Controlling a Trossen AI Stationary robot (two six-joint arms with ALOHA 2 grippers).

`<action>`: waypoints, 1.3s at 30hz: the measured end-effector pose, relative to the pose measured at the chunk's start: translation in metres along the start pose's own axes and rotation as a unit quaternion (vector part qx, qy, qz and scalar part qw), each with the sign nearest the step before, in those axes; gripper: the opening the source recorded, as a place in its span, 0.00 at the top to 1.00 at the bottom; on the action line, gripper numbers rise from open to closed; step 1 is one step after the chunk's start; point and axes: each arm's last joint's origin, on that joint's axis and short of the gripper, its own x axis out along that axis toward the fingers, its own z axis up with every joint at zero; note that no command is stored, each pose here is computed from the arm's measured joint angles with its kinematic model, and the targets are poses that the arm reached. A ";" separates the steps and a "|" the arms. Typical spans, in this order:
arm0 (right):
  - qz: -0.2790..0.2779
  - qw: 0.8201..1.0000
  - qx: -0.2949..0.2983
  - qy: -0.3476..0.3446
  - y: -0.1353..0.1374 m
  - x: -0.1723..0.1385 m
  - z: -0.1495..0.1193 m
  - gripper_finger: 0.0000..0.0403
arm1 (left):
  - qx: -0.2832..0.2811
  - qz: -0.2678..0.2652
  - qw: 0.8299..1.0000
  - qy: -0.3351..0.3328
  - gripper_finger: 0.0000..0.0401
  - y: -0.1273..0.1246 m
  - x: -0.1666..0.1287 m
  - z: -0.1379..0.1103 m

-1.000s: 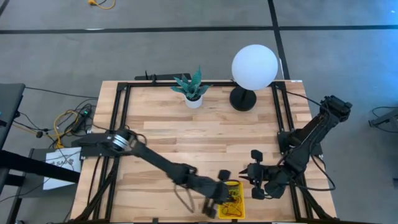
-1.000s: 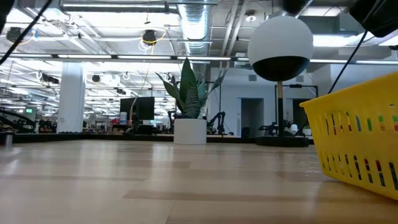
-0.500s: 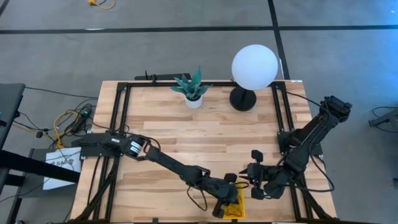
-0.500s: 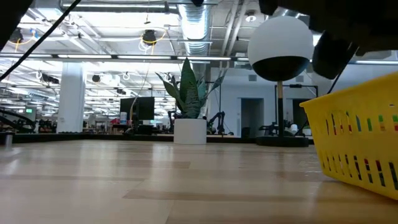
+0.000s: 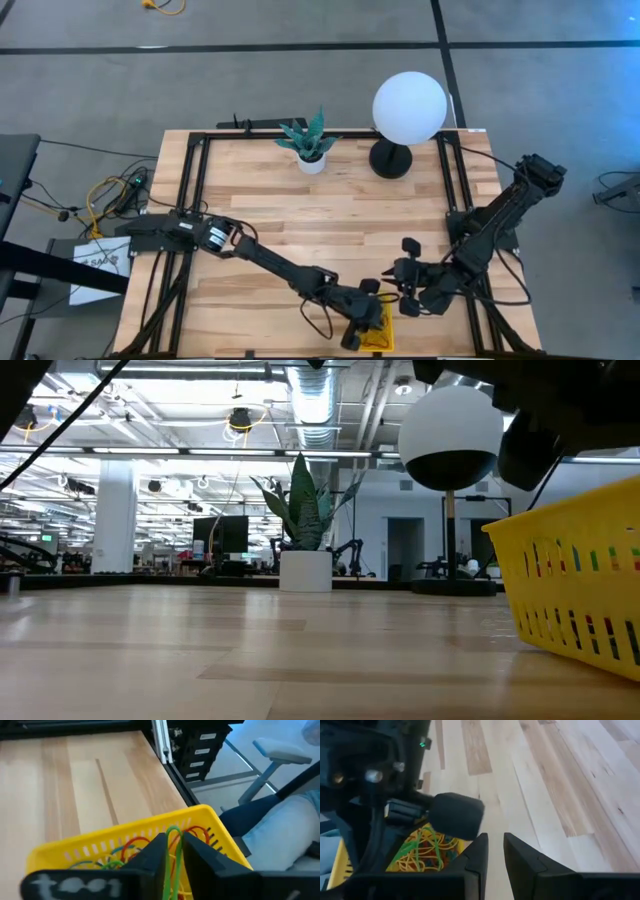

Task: Pick and place rubber bands into bin
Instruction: Put the green rubber band into the yellow basket, then return to Home Position

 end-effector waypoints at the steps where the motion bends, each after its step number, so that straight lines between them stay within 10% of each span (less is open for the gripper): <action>1: -0.002 1.000 0.002 0.000 -0.001 0.001 0.001 0.86 | -0.003 -0.002 1.000 0.001 0.86 0.000 0.000 0.000; 15: 0.023 0.999 0.003 0.035 -0.015 0.000 0.010 0.86 | -0.057 0.015 0.997 0.045 0.69 0.004 -0.030 0.026; 27: 0.073 0.997 0.016 0.009 -0.066 -0.076 0.018 0.86 | -0.050 0.179 0.971 0.148 0.69 -0.005 -0.217 0.108; 39: 0.174 0.979 -0.036 -0.101 -0.092 -0.119 0.031 0.86 | -0.120 0.347 0.923 0.114 0.69 -0.023 -0.354 0.115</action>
